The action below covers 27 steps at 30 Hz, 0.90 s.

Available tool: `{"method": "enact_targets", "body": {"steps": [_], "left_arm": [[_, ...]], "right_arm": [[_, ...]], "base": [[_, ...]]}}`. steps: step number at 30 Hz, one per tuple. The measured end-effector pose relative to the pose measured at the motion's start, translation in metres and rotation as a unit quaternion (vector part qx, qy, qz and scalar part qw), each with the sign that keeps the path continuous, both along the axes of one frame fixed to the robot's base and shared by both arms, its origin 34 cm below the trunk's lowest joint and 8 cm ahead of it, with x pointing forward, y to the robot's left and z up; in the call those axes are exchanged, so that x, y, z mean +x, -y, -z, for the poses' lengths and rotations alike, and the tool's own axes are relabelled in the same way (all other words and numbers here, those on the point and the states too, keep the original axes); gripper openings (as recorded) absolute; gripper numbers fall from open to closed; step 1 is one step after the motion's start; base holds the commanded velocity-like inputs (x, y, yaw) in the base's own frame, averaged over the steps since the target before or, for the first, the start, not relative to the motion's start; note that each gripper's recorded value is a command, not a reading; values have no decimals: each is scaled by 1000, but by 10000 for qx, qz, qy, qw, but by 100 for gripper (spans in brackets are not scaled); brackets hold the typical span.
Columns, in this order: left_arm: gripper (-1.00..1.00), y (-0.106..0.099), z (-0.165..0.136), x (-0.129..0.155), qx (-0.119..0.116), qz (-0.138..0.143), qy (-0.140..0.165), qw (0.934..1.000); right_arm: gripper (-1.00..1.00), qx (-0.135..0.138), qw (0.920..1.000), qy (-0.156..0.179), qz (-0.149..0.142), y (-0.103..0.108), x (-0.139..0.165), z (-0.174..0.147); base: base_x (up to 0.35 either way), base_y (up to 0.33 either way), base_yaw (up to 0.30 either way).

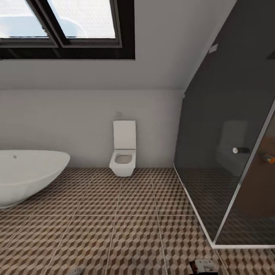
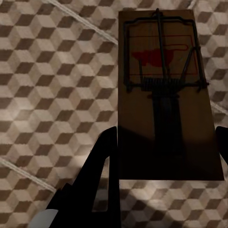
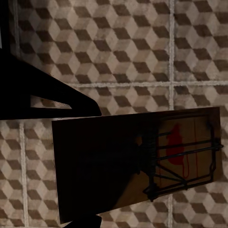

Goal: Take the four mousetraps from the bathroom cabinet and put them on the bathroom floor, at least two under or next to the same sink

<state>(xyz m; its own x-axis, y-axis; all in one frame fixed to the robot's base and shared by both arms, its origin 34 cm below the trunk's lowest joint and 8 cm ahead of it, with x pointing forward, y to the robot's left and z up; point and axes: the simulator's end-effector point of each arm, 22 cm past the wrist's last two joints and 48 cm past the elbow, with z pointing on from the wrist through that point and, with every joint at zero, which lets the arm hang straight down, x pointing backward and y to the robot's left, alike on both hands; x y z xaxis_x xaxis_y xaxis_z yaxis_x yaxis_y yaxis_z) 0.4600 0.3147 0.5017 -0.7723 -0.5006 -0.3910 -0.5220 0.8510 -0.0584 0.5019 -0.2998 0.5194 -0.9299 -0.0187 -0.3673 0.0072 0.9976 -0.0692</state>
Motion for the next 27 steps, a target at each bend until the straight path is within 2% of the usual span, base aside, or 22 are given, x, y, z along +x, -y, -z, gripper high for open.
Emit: {"method": "enact_targets", "body": {"steps": [27], "left_arm": [[-100,0,0,0,0,-2,2,10000]], "right_arm": [[-100,-3,10000,0,2,1,0,0]], "base": [[0,0,270]]}}
